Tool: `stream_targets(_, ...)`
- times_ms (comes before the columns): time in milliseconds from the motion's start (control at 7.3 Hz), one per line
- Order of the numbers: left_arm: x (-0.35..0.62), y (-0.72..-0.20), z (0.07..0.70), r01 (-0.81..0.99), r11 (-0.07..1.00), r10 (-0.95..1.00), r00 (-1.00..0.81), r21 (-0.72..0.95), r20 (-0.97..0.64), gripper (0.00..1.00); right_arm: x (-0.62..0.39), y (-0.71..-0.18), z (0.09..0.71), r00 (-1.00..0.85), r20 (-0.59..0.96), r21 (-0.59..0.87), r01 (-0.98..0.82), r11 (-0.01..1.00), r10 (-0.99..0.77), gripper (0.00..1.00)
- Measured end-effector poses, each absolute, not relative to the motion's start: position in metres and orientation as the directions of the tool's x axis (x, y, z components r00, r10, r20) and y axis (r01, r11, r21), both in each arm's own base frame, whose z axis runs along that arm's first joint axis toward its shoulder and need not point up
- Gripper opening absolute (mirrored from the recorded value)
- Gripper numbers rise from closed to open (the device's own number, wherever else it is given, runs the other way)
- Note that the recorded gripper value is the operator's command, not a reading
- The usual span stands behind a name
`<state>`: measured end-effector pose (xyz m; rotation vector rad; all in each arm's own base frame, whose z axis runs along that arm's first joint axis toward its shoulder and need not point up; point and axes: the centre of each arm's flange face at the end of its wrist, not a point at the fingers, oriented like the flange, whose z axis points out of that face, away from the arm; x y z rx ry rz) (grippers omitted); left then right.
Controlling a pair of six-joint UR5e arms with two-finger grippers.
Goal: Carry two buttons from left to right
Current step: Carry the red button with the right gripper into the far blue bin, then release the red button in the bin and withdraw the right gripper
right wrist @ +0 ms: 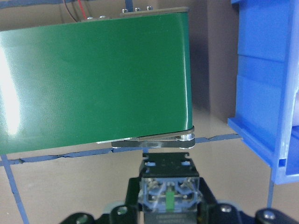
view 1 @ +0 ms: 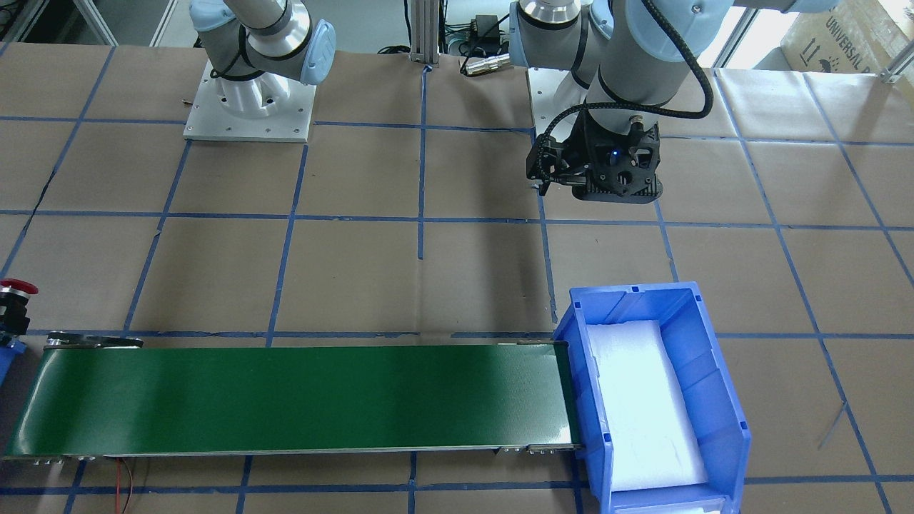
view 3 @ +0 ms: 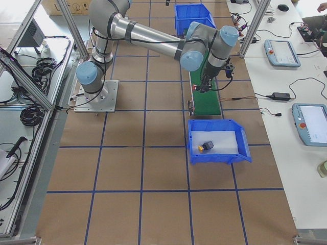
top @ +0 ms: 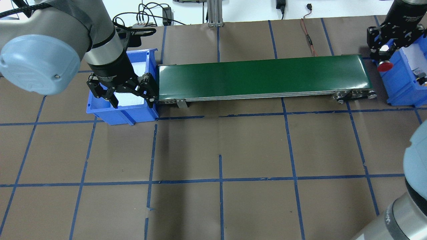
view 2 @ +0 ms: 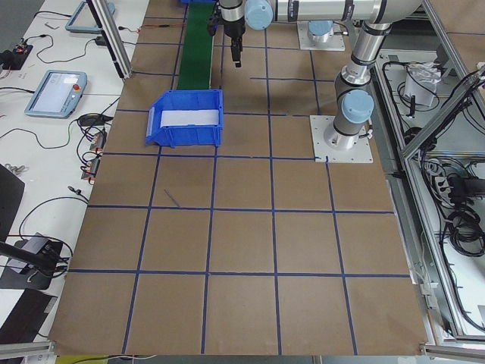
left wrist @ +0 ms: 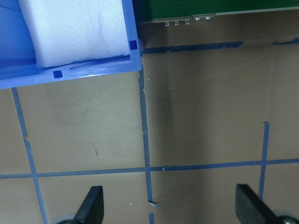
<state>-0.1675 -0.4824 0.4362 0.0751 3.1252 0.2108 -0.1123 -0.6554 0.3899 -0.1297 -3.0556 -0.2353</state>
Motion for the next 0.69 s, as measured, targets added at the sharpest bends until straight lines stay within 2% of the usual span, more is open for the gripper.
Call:
stream_targets(274,-0.168,-0.482,0.436,0.047,0.990,0.049,-0.999,0.134,-0.005,1.00,-0.122,-0.652,0.394,-0.993,0.083,0.146,0.099,0.984,0.088,0.31)
stream_targets(685,-0.167,-0.482,0.436,0.051,0.990,0.052,-0.999,0.134,-0.006,1.00,-0.203,-0.641,0.409,-0.981,0.143,0.083,0.146,0.986,0.134,0.31)
